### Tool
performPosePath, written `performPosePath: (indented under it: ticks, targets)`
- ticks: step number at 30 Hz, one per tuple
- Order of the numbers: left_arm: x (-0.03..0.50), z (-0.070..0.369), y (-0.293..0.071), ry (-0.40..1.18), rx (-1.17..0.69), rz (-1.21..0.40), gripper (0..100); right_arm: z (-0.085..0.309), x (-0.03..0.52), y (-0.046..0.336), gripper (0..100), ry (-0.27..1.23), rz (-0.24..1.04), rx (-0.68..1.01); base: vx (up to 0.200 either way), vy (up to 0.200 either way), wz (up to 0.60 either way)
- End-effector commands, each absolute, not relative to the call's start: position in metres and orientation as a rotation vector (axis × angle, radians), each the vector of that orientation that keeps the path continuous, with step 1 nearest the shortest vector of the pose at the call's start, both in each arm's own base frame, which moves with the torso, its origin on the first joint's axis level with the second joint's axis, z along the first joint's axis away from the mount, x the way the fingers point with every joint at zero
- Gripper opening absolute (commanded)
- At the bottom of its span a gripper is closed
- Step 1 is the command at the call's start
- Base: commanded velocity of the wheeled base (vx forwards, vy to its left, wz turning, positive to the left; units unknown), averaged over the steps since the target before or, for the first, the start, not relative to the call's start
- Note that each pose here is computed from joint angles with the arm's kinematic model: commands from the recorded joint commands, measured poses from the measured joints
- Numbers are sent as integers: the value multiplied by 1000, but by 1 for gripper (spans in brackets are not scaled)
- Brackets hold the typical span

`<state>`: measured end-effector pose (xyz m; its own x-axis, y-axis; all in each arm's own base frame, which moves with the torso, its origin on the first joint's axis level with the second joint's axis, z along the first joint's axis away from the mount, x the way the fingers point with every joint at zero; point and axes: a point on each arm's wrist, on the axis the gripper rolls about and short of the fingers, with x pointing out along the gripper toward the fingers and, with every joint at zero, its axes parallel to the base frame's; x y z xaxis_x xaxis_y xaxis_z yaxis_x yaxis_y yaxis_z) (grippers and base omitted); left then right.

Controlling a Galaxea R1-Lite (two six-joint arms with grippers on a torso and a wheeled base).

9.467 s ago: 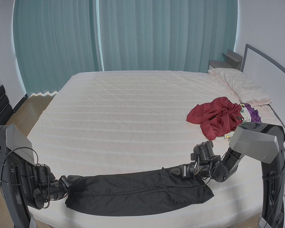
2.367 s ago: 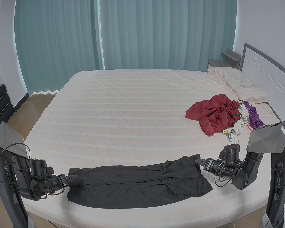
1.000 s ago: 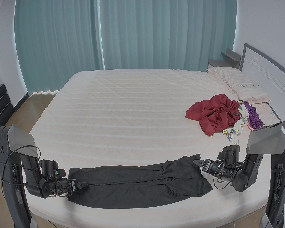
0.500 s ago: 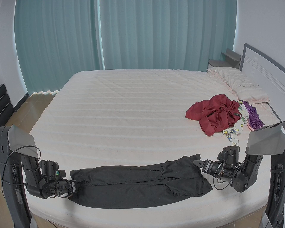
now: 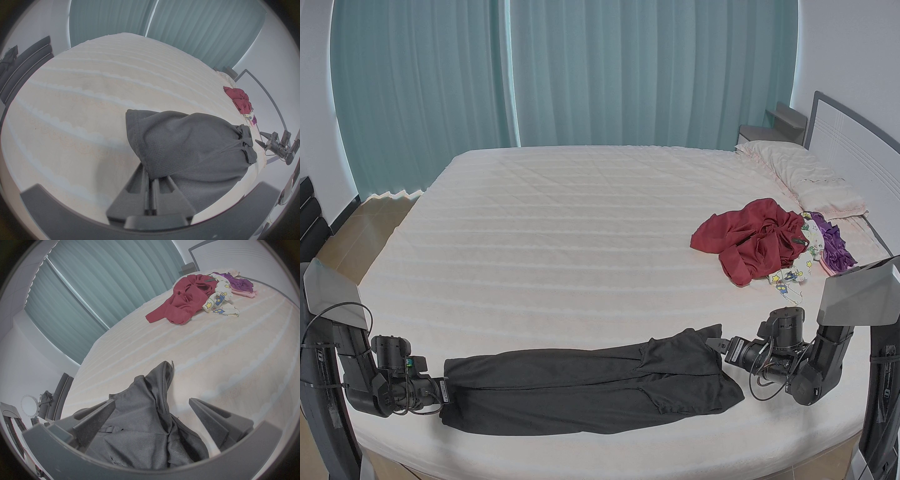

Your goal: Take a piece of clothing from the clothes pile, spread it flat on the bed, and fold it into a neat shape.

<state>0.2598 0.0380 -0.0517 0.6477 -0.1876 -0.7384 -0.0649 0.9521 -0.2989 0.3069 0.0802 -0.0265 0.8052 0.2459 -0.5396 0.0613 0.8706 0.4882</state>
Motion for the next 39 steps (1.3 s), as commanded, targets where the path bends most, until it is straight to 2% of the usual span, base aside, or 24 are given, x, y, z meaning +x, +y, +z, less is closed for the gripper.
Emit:
performPosePath:
  ticks: [1, 2, 12, 22, 39]
  targets:
    - [256, -52, 38, 873, -315, -73, 0, -26, 307, 80, 100, 631, 105, 514, 0, 0, 0]
    - [256, -52, 37, 875, -315, -74, 100, -26, 307, 80, 100, 631, 105, 514, 0, 0, 0]
    - [228, -50, 38, 914, -314, -74, 100, -26, 307, 80, 100, 633, 104, 513, 0, 0, 0]
    - [251, -41, 43, 749, -469, -37, 100, -26, 307, 80, 100, 633, 104, 513, 0, 0, 0]
    - [267, -73, 17, 809, -362, -64, 100, -26, 307, 80, 100, 632, 103, 512, 0, 0, 0]
